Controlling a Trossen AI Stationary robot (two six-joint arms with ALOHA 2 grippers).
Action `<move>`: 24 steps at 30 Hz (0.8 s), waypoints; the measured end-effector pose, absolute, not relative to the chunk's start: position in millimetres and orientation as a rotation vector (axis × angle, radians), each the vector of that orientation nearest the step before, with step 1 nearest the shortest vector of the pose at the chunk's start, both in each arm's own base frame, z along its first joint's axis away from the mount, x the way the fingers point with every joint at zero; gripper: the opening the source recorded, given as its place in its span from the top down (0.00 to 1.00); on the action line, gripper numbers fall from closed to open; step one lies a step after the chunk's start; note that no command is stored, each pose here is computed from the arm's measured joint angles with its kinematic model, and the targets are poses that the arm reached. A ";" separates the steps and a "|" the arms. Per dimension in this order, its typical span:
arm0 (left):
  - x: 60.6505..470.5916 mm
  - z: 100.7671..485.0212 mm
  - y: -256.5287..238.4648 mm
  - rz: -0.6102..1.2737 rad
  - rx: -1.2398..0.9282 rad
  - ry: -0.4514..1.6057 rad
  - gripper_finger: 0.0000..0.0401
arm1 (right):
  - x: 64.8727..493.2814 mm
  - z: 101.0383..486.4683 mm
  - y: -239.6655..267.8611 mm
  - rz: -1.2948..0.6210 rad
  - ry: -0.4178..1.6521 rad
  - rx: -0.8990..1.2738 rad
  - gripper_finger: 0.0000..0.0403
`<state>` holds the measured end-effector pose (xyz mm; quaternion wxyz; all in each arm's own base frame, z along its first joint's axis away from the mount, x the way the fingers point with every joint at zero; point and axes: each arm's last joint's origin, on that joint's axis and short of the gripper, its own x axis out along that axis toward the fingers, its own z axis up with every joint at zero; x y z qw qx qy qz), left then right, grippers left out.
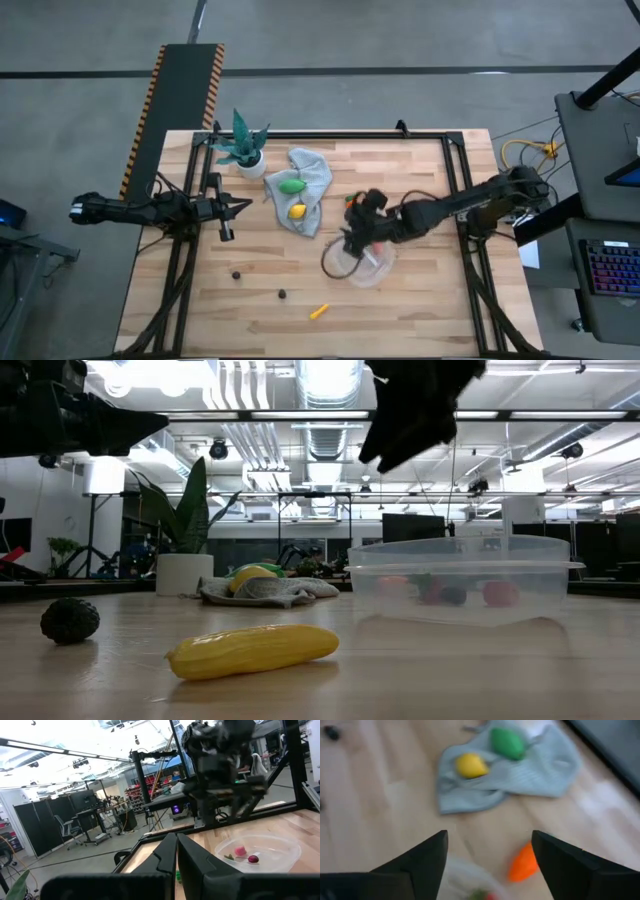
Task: Pick and placing Produce into tupperware
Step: Put the carrot into the transparent bin
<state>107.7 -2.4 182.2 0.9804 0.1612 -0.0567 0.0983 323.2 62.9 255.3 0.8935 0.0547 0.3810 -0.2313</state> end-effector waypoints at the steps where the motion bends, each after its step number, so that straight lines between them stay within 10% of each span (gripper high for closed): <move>1: 107.7 182.3 -2.4 0.198 0.324 -0.114 1.00 | 325.4 263.6 56.9 -0.500 0.796 0.121 0.29; 11: 107.6 182.4 -2.4 0.198 0.324 -0.116 1.00 | 335.5 299.9 -14.7 -0.566 0.805 0.410 0.21; 24: 107.7 181.9 -2.4 0.197 0.325 -0.112 1.00 | 342.6 247.9 -58.6 -0.662 1.074 0.492 0.19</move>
